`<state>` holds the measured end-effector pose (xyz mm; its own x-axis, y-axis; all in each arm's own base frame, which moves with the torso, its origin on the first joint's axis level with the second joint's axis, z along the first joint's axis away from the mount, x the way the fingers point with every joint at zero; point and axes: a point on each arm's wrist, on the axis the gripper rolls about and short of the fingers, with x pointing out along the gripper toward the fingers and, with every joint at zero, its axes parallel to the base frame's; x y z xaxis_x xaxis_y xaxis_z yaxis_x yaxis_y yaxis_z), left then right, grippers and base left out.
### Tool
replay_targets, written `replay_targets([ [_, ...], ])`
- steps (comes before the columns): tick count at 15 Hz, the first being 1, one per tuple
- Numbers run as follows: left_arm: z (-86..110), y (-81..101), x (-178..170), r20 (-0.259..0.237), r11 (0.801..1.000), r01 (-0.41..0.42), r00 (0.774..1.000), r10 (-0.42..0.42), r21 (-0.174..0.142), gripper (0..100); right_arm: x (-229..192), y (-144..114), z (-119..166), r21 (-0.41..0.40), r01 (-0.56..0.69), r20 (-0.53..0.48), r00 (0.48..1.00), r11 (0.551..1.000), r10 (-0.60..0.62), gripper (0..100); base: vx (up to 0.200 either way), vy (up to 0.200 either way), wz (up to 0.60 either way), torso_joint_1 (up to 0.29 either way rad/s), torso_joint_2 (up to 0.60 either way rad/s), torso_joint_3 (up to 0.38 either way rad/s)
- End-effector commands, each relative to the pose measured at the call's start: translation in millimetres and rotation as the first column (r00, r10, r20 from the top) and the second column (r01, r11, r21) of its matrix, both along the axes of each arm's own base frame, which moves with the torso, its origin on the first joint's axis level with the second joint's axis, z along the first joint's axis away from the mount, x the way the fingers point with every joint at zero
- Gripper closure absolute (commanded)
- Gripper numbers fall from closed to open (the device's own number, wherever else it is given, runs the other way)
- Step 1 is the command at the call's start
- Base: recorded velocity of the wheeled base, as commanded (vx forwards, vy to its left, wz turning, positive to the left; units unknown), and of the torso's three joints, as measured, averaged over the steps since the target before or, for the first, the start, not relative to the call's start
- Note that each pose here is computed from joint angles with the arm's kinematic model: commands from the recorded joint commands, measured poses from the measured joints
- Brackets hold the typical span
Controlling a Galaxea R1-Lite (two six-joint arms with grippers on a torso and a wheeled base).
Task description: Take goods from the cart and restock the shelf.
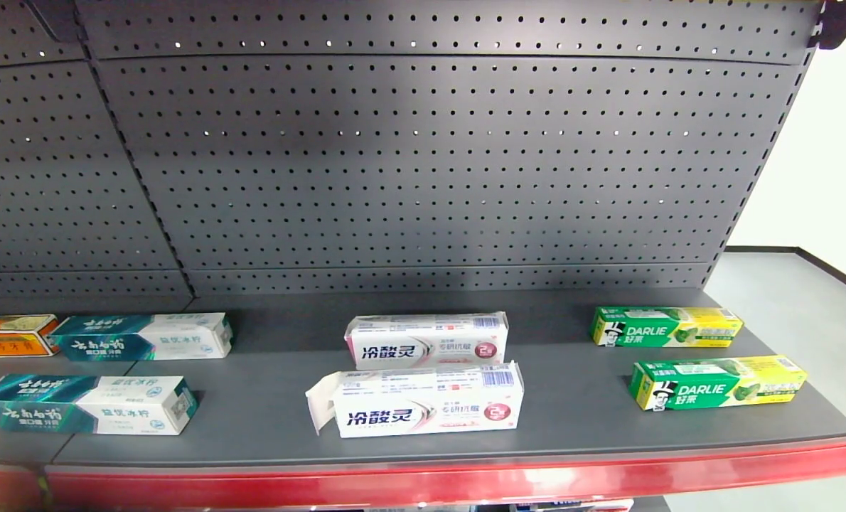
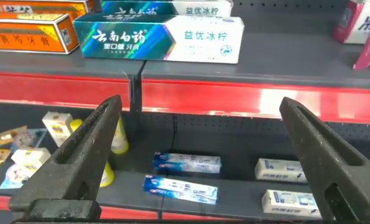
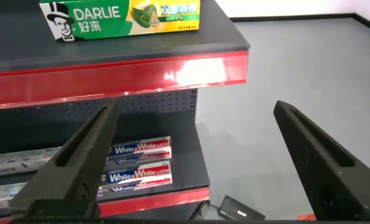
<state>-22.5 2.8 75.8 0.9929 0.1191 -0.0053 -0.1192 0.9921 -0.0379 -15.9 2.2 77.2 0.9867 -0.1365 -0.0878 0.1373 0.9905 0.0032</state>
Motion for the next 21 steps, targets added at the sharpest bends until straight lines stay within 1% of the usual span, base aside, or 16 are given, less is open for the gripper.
replay_targets([
  [1, 0.4, 0.0, -0.1, 0.004, 1.000, 0.000, 1.000, 0.000, -0.014, 0, 0.4, -0.1, 0.1, 0.001, -0.001, -0.006, 1.000, 1.000, 0.001, 0, 0.000, 0.000, 0.00, 0.000, 0.00, 0.000],
  [2, 0.1, 0.0, 0.1, 0.001, 1.000, 0.000, 1.000, 0.000, -0.015, 0, 0.4, -0.1, 0.1, 0.001, 0.001, -0.006, 1.000, 1.000, -0.001, 0, 0.000, 0.000, 0.00, 0.000, 0.00, 0.000],
  [4, 0.1, 0.0, 0.1, 0.001, 1.000, 0.000, 1.000, 0.000, -0.017, 0, 0.4, -0.1, 0.2, 0.003, -0.001, -0.004, 1.000, 1.000, 0.001, 0, 0.000, 0.000, 0.60, 0.005, 0.00, 0.002],
  [21, 0.0, 0.0, 0.0, 0.003, 1.000, 0.000, 1.000, 0.000, -0.015, 0, 0.4, -0.1, 0.1, 0.002, -0.001, -0.005, 1.000, 1.000, 0.001, 0, 0.000, 0.000, 0.00, 0.000, 0.00, 0.000],
])
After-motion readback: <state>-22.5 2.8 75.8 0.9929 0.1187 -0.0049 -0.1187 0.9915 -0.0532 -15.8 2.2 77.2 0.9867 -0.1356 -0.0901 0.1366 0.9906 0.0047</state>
